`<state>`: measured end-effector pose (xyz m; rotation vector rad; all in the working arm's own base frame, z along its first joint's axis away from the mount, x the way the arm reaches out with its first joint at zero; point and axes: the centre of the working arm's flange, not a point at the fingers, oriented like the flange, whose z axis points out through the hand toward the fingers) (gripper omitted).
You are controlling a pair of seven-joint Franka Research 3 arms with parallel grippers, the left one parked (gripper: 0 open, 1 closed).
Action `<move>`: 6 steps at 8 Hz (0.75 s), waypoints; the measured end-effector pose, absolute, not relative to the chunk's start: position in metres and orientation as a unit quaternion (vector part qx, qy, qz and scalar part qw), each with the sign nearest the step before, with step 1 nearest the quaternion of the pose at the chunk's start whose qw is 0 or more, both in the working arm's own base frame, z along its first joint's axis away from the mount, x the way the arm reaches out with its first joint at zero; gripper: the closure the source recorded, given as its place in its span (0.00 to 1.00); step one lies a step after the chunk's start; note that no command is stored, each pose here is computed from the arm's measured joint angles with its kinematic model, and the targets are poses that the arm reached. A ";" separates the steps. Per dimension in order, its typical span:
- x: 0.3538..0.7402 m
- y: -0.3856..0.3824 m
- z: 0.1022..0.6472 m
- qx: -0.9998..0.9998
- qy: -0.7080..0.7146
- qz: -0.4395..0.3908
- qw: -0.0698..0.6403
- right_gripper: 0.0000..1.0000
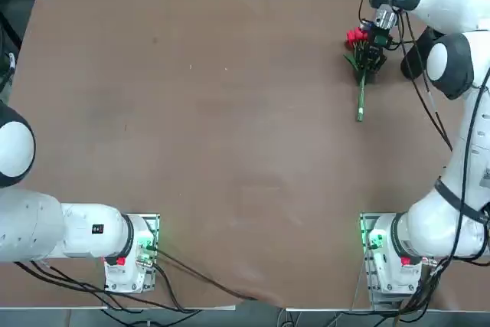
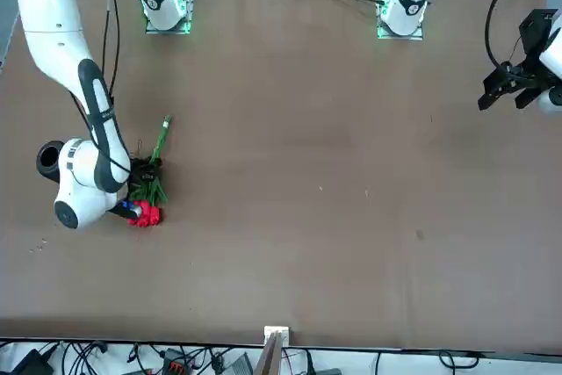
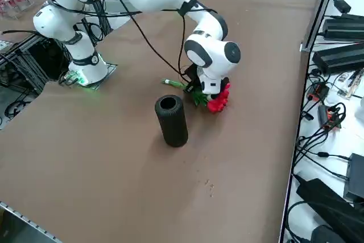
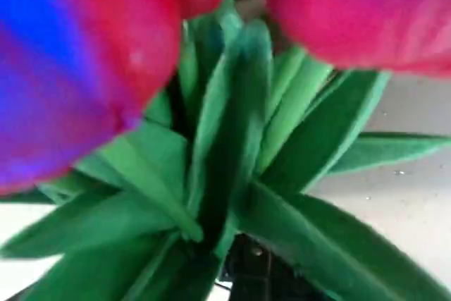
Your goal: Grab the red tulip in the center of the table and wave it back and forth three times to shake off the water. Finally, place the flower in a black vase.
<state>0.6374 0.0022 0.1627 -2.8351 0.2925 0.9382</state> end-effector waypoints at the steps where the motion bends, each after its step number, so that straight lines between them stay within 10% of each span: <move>1: 0.637 0.002 0.163 -0.943 0.097 0.312 0.070 0.83; 6: 0.653 0.011 0.198 -0.953 0.088 0.280 0.071 0.83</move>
